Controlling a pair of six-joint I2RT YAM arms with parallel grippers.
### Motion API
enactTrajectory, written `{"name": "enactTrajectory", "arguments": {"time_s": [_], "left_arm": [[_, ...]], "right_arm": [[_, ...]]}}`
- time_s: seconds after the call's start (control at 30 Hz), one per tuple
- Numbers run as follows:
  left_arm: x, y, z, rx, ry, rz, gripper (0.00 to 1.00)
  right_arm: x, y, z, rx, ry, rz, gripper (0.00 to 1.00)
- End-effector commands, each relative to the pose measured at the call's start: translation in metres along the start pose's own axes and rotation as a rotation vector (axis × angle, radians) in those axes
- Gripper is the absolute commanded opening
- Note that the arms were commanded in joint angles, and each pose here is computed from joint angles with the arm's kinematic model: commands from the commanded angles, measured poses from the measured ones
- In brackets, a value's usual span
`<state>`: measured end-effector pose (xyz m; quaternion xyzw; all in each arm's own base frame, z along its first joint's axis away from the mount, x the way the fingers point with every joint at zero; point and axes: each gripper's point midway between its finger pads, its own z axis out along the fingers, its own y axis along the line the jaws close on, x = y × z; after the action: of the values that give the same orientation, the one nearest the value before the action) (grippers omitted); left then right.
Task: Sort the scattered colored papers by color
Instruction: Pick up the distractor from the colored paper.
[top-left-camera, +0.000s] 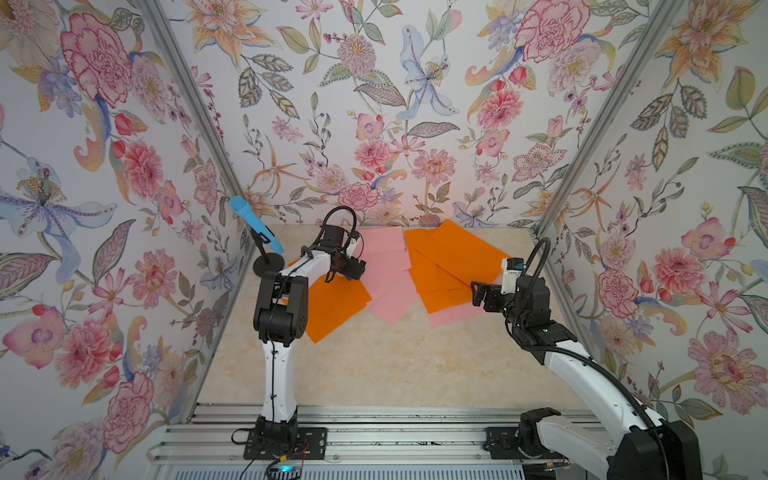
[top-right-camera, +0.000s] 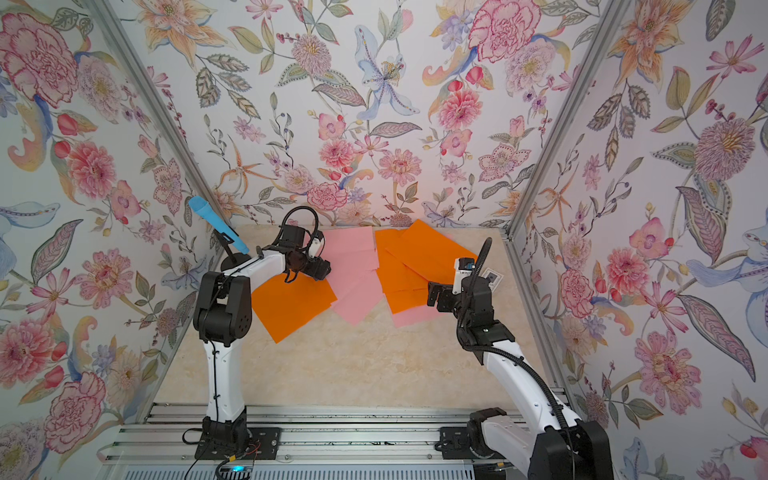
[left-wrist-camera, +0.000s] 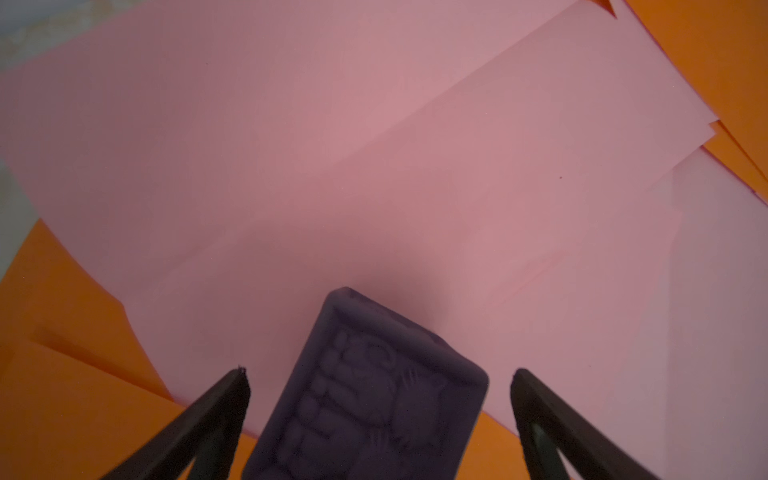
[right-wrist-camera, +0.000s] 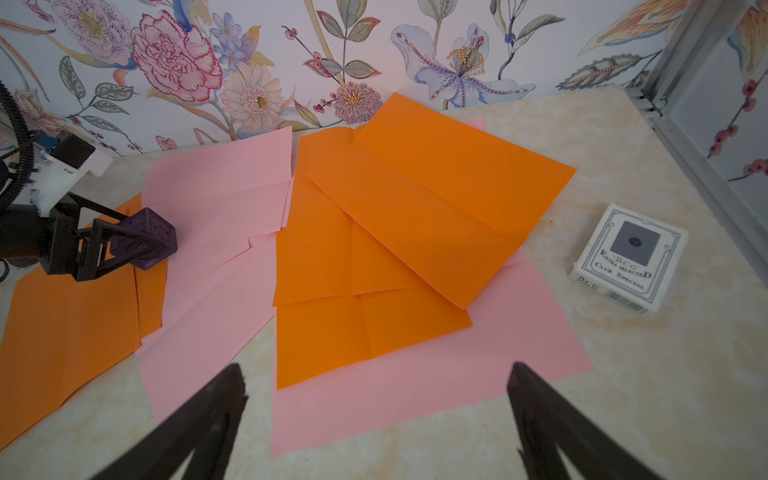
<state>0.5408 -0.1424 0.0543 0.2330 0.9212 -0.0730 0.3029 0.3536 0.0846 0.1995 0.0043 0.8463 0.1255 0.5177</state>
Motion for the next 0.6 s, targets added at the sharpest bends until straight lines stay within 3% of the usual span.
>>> {"name": "enactTrajectory", "arguments": {"time_s": [0.0, 0.13, 0.3, 0.43, 0.57], "left_arm": [[0.002, 0.002, -0.001, -0.03, 0.003, 0.034, 1.0], [-0.002, 0.003, -0.002, -0.037, -0.019, 0.043, 0.88], [-0.005, 0.0, 0.002, -0.014, -0.024, 0.045, 0.59], [-0.011, -0.001, -0.004, -0.011, -0.045, 0.041, 0.47], [-0.022, 0.002, -0.019, -0.034, -0.074, 0.04, 0.45]], "right_arm": [[0.005, 0.002, -0.003, -0.009, 0.005, 0.01, 1.0], [0.005, 0.002, -0.003, -0.009, 0.004, 0.01, 1.0], [0.006, 0.001, -0.003, -0.006, 0.005, 0.01, 1.0], [0.006, 0.001, -0.004, -0.005, 0.005, 0.01, 1.0], [0.006, 0.002, -0.003, -0.007, 0.005, 0.012, 1.0]]}}
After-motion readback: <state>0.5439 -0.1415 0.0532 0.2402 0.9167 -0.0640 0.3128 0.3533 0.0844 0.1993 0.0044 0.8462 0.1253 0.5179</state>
